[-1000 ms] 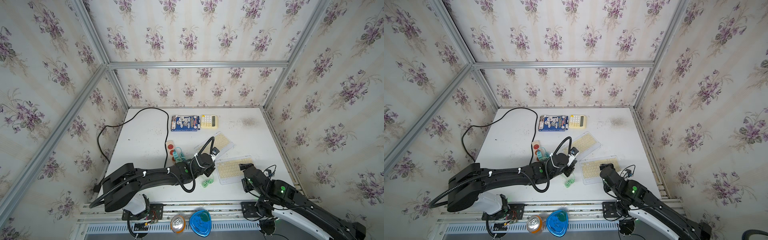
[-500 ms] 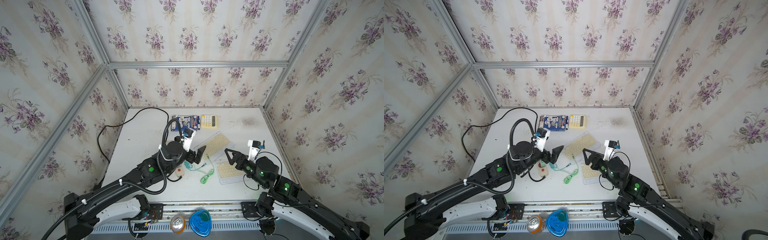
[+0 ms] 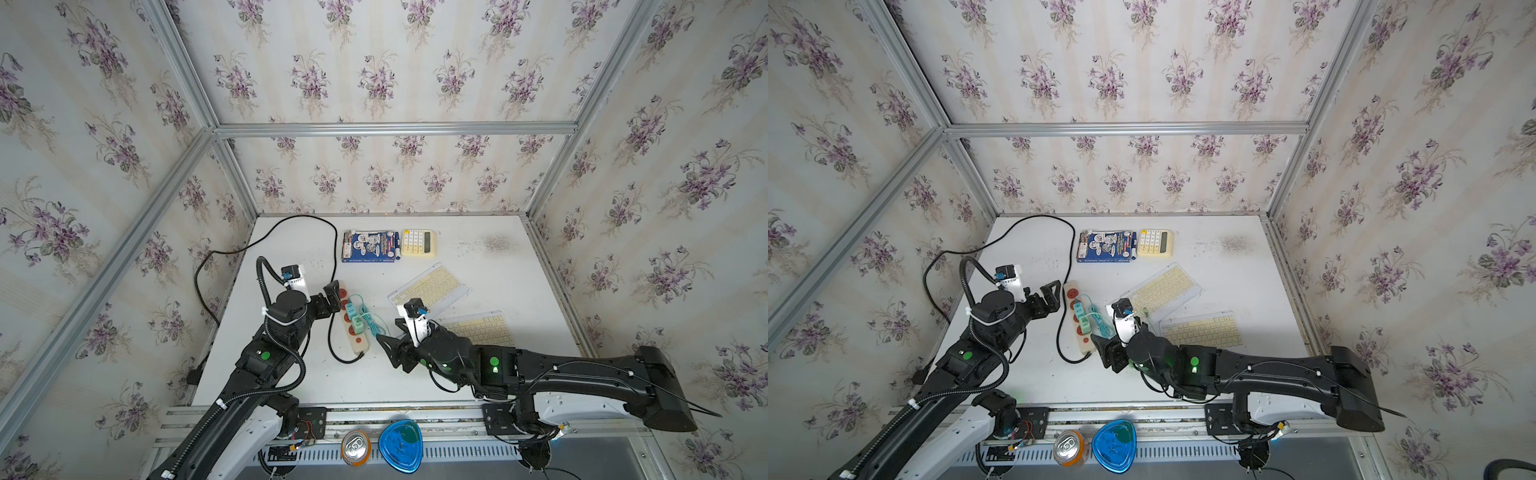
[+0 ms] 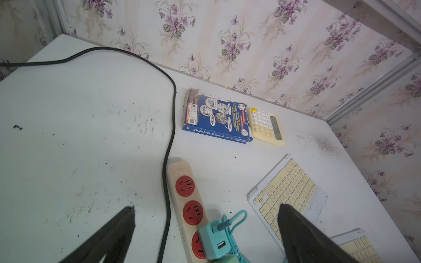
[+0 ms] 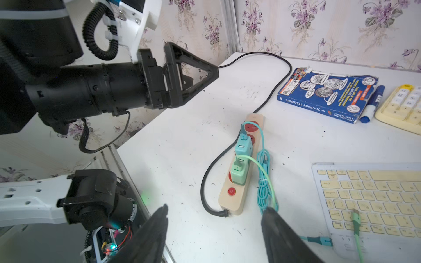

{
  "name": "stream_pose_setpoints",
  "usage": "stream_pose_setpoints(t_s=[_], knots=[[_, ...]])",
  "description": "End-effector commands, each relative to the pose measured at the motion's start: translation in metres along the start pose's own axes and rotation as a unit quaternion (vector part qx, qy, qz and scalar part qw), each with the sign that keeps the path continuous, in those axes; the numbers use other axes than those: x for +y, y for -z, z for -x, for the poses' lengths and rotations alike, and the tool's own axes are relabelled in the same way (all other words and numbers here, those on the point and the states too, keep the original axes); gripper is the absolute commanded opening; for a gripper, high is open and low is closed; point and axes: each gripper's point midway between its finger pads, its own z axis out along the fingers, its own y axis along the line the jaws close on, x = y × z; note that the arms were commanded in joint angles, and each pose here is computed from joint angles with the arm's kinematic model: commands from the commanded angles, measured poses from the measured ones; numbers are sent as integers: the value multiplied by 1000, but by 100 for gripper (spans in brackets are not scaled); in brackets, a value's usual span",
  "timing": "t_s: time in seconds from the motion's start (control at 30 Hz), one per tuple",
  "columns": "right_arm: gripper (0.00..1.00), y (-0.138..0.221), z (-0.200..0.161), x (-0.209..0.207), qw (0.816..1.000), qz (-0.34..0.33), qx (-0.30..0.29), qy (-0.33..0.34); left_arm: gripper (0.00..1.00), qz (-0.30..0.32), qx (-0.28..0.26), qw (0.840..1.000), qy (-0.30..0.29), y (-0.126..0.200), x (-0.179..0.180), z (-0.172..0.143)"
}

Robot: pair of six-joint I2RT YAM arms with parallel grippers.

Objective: Unplug the wireless keyboard
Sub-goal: Remove the plug from the socket.

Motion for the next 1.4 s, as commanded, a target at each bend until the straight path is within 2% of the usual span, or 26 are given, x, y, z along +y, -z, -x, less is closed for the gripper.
stream_pose_setpoints(t_s=[0.0, 0.1, 0.2, 0.33, 0.5, 0.6, 0.67, 0.83, 0.93, 1.37], knots=[[69, -5, 16, 7, 999, -16, -45, 4, 99, -35, -18, 998, 48, -10, -5, 2], [68, -13, 5, 15, 999, -23, -35, 15, 99, -50, 14, 995, 79, -27, 1, -12], [68, -19, -7, 23, 998, -37, -39, 30, 99, -64, 38, 994, 80, -37, 0, -17], [64, -29, -20, 30, 999, -33, -34, 19, 96, -73, 24, 995, 70, -38, 0, -17], [63, -48, -34, 34, 998, -46, -16, 27, 85, -102, 37, 992, 68, -39, -11, -18], [63, -62, -38, 23, 999, -52, -8, 9, 72, -118, 55, 987, 88, -42, -16, -24], [58, -73, -45, 9, 998, -59, 11, -17, 65, -121, 57, 987, 88, -42, -16, -24], [55, -97, -60, -10, 995, -81, 48, -32, 50, -134, 79, 982, 103, -49, -16, -31], [52, -107, -68, -16, 994, -81, 62, -47, 47, -138, 103, 978, 113, -58, -16, -39], [50, -139, -91, -26, 988, -113, 101, -40, 42, -152, 172, 964, 136, -81, -18, -64]])
